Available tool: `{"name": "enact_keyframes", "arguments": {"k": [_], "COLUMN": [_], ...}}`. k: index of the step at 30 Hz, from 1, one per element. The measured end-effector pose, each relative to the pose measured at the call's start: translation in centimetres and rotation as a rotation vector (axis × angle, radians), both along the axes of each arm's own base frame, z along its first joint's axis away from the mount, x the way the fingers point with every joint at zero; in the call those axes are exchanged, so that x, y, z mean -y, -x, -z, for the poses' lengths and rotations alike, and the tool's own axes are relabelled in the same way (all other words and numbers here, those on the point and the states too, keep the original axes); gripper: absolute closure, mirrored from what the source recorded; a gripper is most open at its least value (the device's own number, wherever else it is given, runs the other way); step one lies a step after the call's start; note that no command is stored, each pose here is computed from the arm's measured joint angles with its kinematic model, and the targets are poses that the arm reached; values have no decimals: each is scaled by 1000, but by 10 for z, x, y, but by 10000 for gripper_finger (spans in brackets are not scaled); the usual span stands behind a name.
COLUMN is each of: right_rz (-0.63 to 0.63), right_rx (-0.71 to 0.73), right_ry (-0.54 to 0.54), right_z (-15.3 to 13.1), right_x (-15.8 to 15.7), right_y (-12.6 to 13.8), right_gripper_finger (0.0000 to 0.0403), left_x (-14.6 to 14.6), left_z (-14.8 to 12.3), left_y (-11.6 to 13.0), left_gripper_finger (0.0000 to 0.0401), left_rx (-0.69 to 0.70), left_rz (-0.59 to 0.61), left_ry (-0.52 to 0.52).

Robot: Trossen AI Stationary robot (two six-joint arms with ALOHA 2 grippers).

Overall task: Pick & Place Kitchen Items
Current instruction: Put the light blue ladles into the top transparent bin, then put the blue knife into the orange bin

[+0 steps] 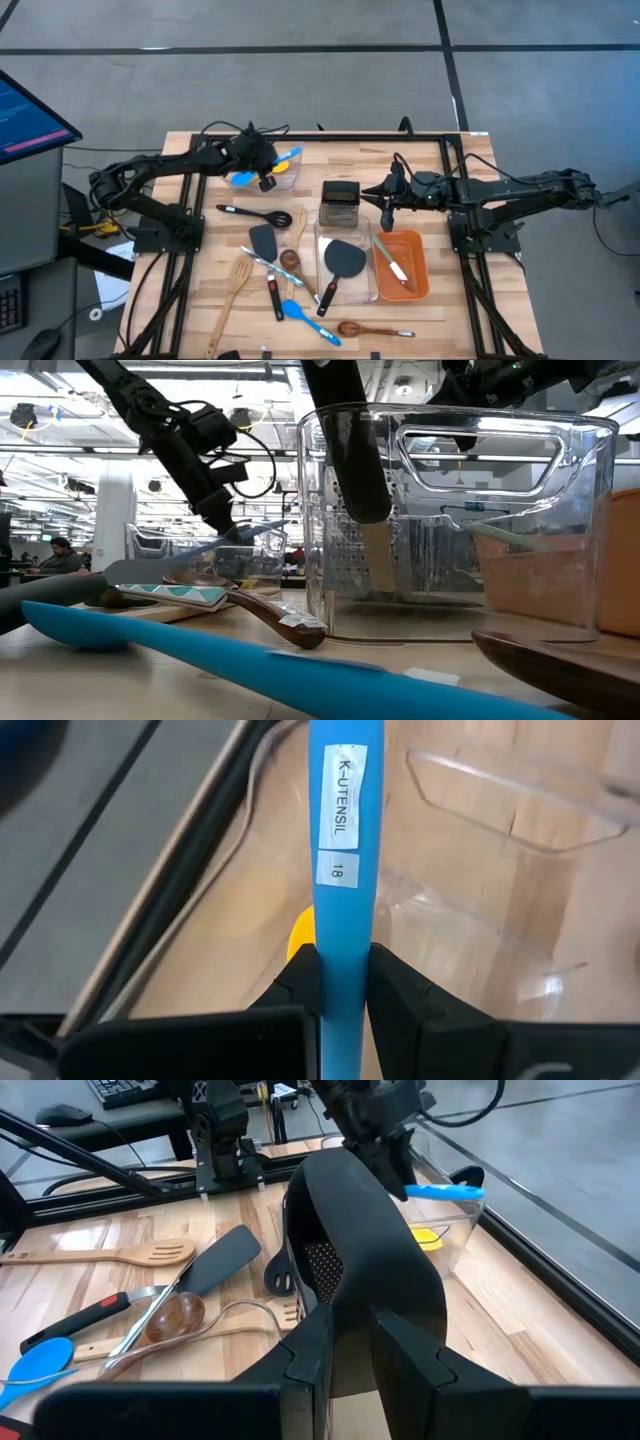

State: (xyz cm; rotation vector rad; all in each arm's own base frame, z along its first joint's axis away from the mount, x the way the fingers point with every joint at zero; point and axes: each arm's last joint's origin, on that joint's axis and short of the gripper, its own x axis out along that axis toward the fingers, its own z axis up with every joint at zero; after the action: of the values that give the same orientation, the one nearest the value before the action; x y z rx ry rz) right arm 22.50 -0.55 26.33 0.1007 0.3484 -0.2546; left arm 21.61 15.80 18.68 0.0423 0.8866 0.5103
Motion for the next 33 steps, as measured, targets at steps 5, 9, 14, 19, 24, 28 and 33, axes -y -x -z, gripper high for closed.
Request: {"name": "enact_keyframes", "arguments": {"k": [5,9,14,19,24,28,33], "right_rz": [2,2,2,2,2,1,1], "right_rx": [0,0,0,0,0,0,0], "right_ry": [0,0,0,0,0,0,0], "right_z": [0,0,0,0,0,0,0], "right_x": [0,0,0,0,0,0,0], "right_y": [0,0,0,0,0,0,0], "right_gripper_finger": [340,340,340,340,340,340,340], "left_x": [1,2,3,1,-2,-1,2], "left_z": [6,10,12,10,3,-3,-17], "left_y": [3,6,7,6,3,2,5], "left_gripper_finger": [369,349,313,278,251,243,246], "left_rx": [-9,-22,-26,-10,50,87,139], "left_rz": [-5,-16,-36,-56,-65,-61,-60], "left_ry": [6,7,9,-27,-78,-103,-138]}}
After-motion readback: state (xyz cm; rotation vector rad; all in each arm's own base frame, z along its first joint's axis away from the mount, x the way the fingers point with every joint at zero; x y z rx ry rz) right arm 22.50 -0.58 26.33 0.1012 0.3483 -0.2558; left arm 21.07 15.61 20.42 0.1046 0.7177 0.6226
